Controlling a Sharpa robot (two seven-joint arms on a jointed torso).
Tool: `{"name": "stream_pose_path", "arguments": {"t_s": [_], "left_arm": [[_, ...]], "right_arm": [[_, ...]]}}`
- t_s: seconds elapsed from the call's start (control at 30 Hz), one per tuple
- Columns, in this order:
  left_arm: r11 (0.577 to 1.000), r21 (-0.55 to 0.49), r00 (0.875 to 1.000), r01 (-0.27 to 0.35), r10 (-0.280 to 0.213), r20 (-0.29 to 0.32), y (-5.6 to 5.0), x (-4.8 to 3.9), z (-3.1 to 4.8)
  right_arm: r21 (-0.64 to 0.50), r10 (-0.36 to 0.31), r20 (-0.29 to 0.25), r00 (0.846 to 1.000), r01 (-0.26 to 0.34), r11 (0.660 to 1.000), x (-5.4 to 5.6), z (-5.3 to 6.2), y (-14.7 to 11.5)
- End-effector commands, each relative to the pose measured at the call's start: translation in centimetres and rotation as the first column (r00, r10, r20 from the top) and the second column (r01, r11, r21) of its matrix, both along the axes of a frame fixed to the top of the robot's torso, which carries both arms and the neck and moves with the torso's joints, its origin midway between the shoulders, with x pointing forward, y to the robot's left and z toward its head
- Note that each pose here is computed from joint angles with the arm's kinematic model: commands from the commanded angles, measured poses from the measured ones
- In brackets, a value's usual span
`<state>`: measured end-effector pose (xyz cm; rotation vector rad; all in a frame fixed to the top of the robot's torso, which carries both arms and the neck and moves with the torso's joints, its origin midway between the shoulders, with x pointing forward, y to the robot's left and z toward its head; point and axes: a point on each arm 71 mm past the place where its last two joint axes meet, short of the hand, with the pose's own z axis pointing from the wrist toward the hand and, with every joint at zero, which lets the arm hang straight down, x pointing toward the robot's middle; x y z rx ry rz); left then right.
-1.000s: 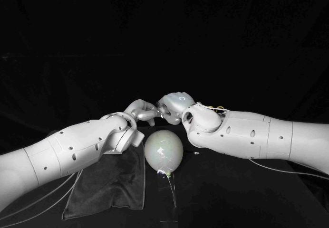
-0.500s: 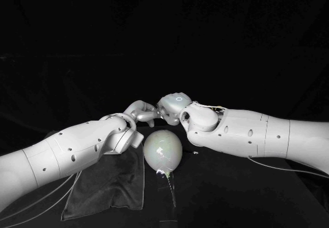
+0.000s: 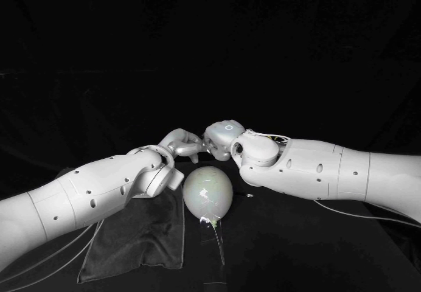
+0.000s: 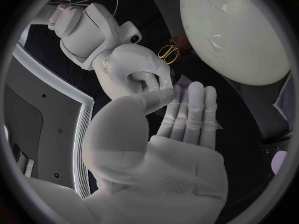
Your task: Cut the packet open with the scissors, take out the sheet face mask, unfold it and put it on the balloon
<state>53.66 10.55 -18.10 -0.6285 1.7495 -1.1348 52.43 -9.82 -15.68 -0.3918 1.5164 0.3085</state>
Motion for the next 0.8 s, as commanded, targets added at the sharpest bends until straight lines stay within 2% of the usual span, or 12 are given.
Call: {"name": "stream_pose_path", "arguments": {"t_s": [0.03,0.4,0.8], "left_arm": [[0.998,-0.026,0.997,0.064,-0.063,0.039,-0.9,-0.28,0.75],[0.996,-0.021,0.996,0.085,-0.084,0.033,-0.9,-0.41,0.71],[0.995,-0.011,0.995,0.096,-0.096,0.026,-0.9,-0.44,0.64]], "right_arm": [[0.015,0.020,-0.009,1.000,-0.020,1.000,-0.1,-0.2,0.0],[0.096,0.006,0.070,0.998,-0.013,0.995,0.2,0.5,-0.8],[0.123,0.003,0.106,0.994,-0.016,0.992,0.1,0.8,-1.4]]}}
